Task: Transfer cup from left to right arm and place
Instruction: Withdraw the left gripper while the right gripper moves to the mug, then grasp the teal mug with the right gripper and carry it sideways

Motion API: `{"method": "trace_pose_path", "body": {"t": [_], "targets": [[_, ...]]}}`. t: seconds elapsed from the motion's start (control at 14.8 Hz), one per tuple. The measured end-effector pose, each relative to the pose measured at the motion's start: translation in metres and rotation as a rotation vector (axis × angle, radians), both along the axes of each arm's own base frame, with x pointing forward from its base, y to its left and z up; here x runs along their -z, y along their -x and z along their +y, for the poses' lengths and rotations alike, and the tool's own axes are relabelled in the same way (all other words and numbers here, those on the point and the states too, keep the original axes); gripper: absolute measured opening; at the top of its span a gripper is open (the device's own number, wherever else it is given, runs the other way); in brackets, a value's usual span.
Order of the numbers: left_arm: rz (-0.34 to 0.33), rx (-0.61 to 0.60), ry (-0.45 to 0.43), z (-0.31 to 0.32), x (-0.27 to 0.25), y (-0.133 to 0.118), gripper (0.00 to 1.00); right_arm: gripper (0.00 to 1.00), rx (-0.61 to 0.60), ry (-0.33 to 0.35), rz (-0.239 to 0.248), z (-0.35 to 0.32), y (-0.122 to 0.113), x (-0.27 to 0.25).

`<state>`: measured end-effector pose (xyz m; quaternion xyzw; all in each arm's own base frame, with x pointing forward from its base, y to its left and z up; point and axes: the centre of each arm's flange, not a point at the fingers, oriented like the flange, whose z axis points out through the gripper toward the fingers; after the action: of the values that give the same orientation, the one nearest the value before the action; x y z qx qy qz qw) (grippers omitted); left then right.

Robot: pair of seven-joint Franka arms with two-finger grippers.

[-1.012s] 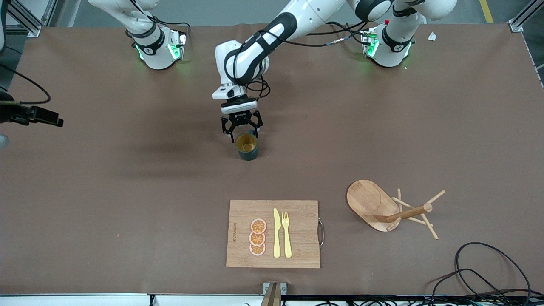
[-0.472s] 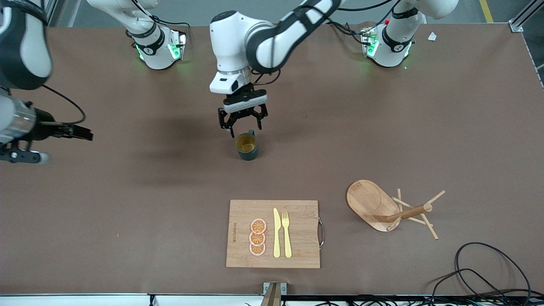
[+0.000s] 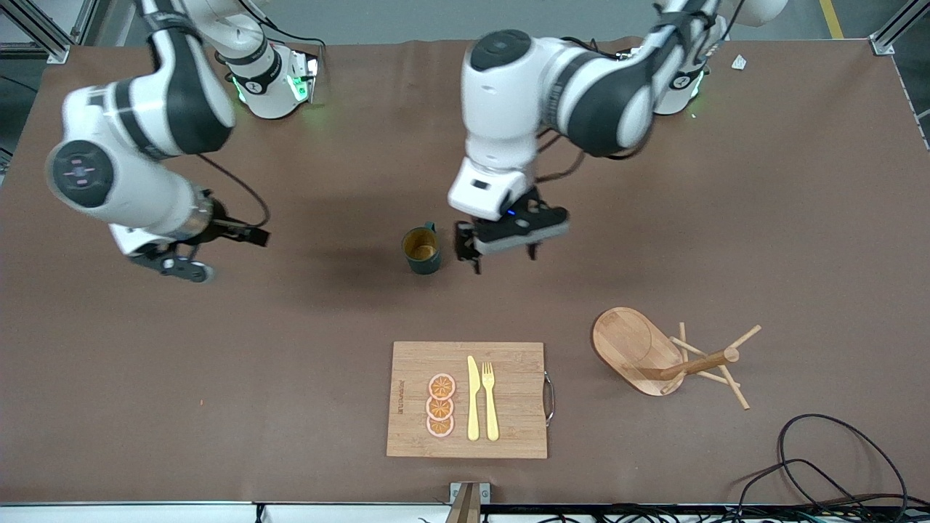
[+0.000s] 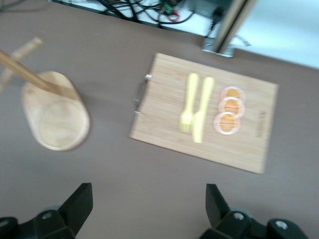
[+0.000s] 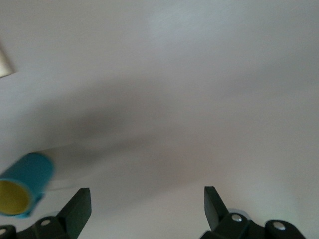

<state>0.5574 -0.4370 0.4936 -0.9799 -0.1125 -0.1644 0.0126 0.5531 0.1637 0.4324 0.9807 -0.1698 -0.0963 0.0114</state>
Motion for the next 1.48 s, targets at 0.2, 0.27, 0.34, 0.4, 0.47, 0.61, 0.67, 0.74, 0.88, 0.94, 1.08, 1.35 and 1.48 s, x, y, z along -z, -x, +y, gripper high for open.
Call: {"method": "trace_pose_path", "body": {"t": [0.2, 0.27, 0.34, 0.4, 0.47, 0.61, 0.67, 0.74, 0.88, 0.94, 1.08, 1.35, 1.48], "targets": [[0.101, 0.072, -0.036, 0.066, -0.027, -0.022, 1.0, 1.0, 0.026, -0.023, -0.062, 0.072, 0.024, 0.022], [0.131, 0.094, -0.034, 0.093, -0.04, -0.029, 1.0, 1.0, 0.019, -0.028, -0.084, 0.095, 0.034, 0.032], [0.161, 0.115, -0.035, 0.122, -0.054, -0.034, 1.0, 1.0, 0.006, -0.032, -0.1, 0.115, 0.045, 0.043], [0.194, 0.13, -0.036, 0.153, -0.068, -0.037, 1.0, 1.0, -0.011, -0.034, -0.109, 0.132, 0.053, 0.055], [0.224, 0.141, -0.037, 0.181, -0.081, -0.037, 1.0, 1.0, -0.026, -0.036, -0.116, 0.145, 0.059, 0.067], [0.264, 0.177, -0.043, 0.229, -0.101, -0.036, 1.0, 1.0, -0.048, -0.043, -0.135, 0.164, 0.062, 0.092], [0.277, 0.2, -0.046, 0.25, -0.109, -0.036, 1.0, 1.0, -0.054, -0.048, -0.142, 0.171, 0.063, 0.103], [0.289, 0.228, -0.039, 0.27, -0.113, -0.038, 1.0, 1.0, -0.055, -0.055, -0.148, 0.176, 0.063, 0.114], [0.305, 0.275, -0.02, 0.314, -0.114, -0.046, 1.0, 1.0, -0.052, -0.061, -0.153, 0.182, 0.062, 0.134], [0.314, 0.283, -0.016, 0.334, -0.112, -0.049, 1.0, 1.0, -0.05, -0.061, -0.155, 0.183, 0.06, 0.143], [0.326, 0.265, -0.004, 0.365, -0.11, -0.053, 1.0, 0.98, -0.029, -0.07, -0.161, 0.187, 0.059, 0.16], [0.321, 0.234, 0.025, 0.382, -0.115, -0.051, 1.0, 0.94, -0.017, -0.064, -0.161, 0.209, 0.073, 0.186], [0.317, 0.232, 0.023, 0.382, -0.127, -0.043, 1.0, 0.83, -0.024, -0.059, -0.156, 0.212, 0.076, 0.191]]}}
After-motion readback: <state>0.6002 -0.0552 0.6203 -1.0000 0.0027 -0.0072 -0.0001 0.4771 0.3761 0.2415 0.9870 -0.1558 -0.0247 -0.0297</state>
